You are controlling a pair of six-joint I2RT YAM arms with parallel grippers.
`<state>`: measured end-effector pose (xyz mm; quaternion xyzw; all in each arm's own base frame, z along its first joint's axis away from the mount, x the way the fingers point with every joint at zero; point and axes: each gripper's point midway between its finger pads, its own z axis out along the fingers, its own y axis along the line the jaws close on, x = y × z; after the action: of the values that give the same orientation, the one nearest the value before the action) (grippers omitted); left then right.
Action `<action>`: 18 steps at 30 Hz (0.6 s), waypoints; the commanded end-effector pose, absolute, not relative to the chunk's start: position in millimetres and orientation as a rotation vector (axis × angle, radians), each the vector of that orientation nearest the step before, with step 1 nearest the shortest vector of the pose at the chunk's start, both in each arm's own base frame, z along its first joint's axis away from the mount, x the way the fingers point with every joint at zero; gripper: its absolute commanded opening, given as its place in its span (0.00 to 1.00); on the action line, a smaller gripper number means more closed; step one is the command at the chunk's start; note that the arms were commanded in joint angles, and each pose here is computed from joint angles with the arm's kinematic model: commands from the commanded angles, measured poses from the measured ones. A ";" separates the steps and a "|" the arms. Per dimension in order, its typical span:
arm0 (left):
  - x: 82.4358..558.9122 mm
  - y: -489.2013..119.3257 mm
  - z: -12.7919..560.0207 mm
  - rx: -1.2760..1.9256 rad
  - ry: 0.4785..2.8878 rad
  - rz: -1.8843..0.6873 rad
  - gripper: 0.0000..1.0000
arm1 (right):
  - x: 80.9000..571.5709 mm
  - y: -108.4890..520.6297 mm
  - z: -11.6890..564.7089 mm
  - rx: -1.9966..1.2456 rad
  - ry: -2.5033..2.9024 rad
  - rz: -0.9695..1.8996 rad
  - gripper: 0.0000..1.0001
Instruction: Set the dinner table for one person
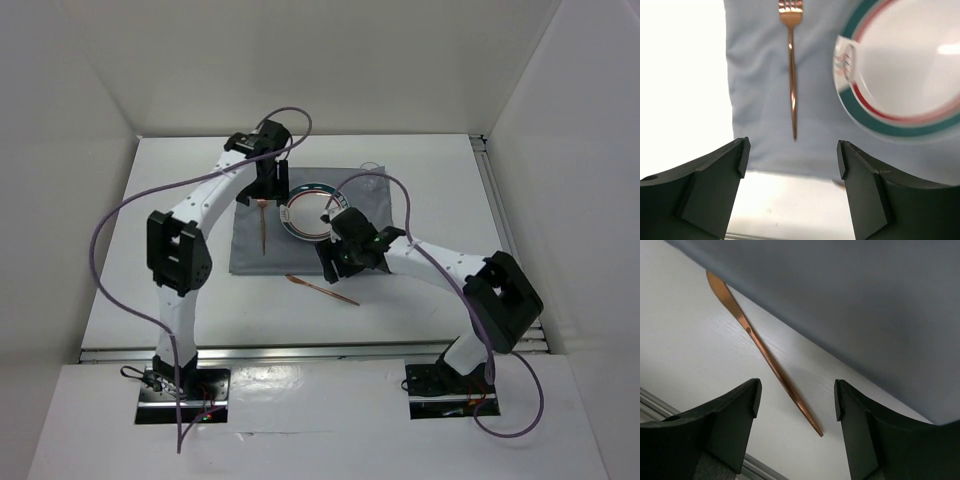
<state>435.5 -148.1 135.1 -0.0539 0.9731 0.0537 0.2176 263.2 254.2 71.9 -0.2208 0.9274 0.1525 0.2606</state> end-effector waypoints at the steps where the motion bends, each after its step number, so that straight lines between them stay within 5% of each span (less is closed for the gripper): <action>1: 403.3 -151.0 193.6 -0.152 2.618 0.071 0.89 | 271.3 281.6 79.9 -0.718 2.407 0.493 0.71; 8: 348.4 -154.3 223.2 -0.199 2.554 -0.108 0.89 | 249.7 291.4 48.1 -0.848 2.425 0.502 0.65; 18: 334.1 -145.9 234.3 -0.228 2.527 -0.118 0.89 | 230.6 284.7 8.5 -0.919 2.506 0.402 0.54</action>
<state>335.1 -145.9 224.1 -0.0737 0.9558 -0.0312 0.2830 232.6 284.1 18.8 -0.3199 0.9082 0.1618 0.2161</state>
